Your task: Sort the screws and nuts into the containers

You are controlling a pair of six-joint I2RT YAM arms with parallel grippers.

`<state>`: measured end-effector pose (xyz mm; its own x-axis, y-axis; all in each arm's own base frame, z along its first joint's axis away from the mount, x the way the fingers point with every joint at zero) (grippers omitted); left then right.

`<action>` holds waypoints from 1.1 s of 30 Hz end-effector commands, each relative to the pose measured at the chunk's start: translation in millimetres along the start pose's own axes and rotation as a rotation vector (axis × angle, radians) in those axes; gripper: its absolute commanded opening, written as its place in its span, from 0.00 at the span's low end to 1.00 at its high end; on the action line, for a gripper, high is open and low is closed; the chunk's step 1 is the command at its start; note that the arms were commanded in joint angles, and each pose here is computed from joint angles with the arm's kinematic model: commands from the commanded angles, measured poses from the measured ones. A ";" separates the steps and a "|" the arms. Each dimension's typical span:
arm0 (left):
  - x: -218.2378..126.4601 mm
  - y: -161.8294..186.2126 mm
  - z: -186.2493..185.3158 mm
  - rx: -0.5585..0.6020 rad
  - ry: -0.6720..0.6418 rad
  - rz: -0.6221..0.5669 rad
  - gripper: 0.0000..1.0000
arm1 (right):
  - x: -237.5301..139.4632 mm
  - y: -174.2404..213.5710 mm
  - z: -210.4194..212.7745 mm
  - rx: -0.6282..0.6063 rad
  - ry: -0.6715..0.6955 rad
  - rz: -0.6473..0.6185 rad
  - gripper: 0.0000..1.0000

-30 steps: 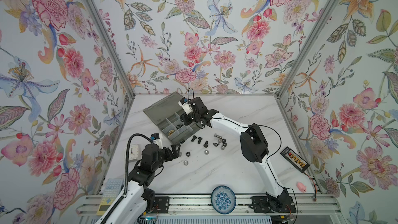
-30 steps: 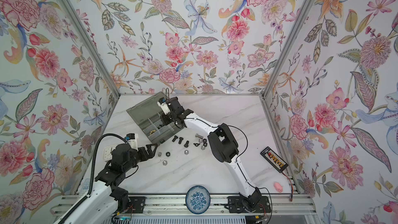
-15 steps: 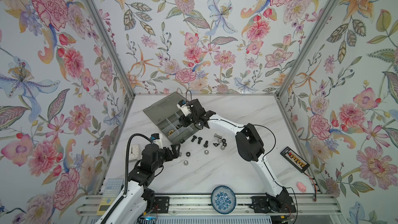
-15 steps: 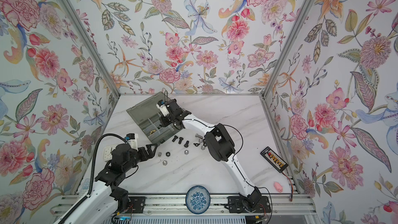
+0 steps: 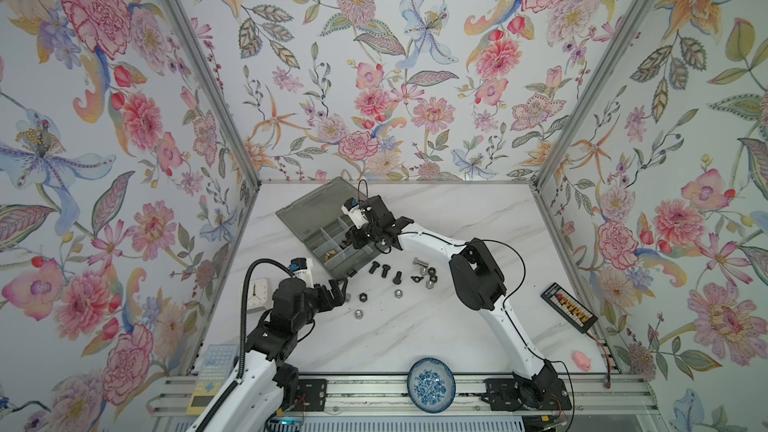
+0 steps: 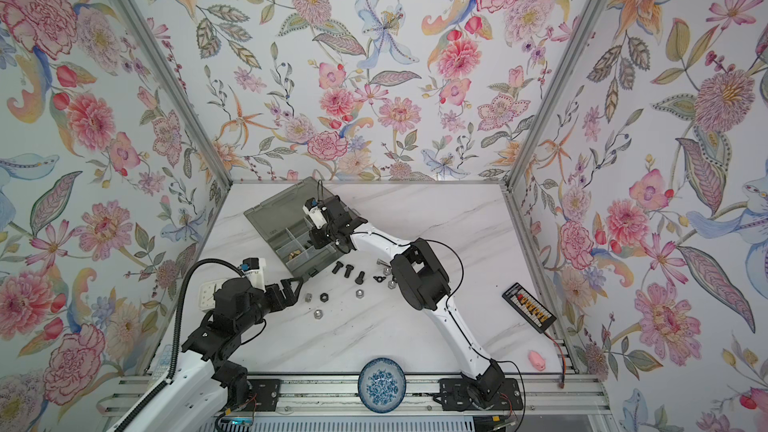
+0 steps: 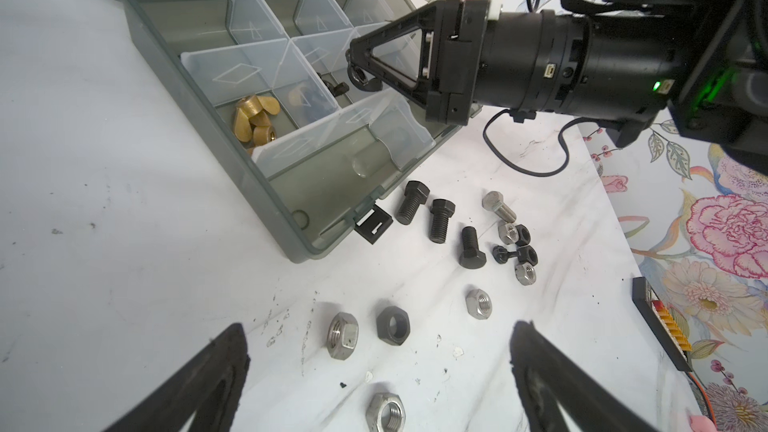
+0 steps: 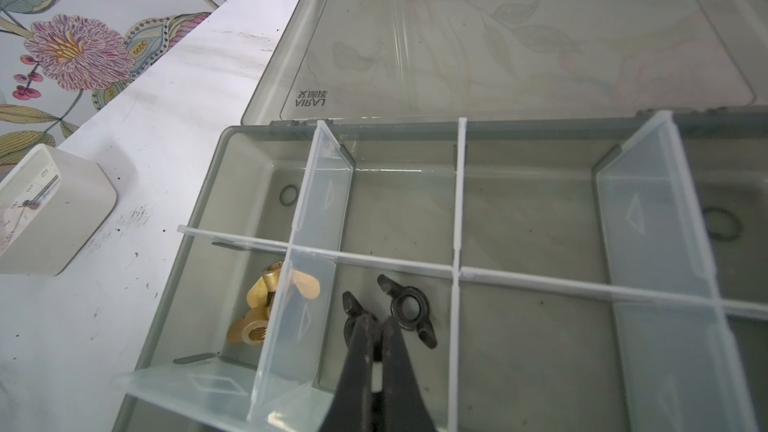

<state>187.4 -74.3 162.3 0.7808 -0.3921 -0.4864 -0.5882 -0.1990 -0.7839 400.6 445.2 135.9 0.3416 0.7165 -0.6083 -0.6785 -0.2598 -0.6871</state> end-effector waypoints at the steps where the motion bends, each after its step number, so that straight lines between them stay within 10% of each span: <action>1: -1.1 0.3 4.3 -0.015 -0.029 0.000 0.99 | 1.9 -6.2 6.0 -0.009 -0.016 -0.027 0.00; 9: -0.6 0.0 4.3 -0.016 -0.029 0.002 0.99 | -3.4 -10.7 5.7 0.012 -0.031 -0.032 0.29; 21: 0.1 -5.6 0.5 -0.017 0.001 -0.025 0.99 | -88.3 -22.1 27.0 -0.007 -0.011 -0.081 0.38; 33: 3.1 -5.0 -1.6 -0.012 0.024 -0.013 0.99 | -185.4 47.9 6.6 0.084 0.114 -0.010 0.50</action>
<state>189.8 -75.4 159.8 0.7744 -0.3940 -0.4950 -0.5971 -0.1966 -0.7777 309.9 323.8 238.6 0.4360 0.6920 -0.5753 -0.6801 -0.1653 -0.7143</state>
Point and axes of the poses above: each gripper's point midway between its finger pads, its own x axis out along the fingers, its own z axis along the line the jaws close on, y = z × x, the point moved 8 cm from there along -x, back along the fingers, and after that the axes turned 12 degrees about x, right-handed, at the moved point
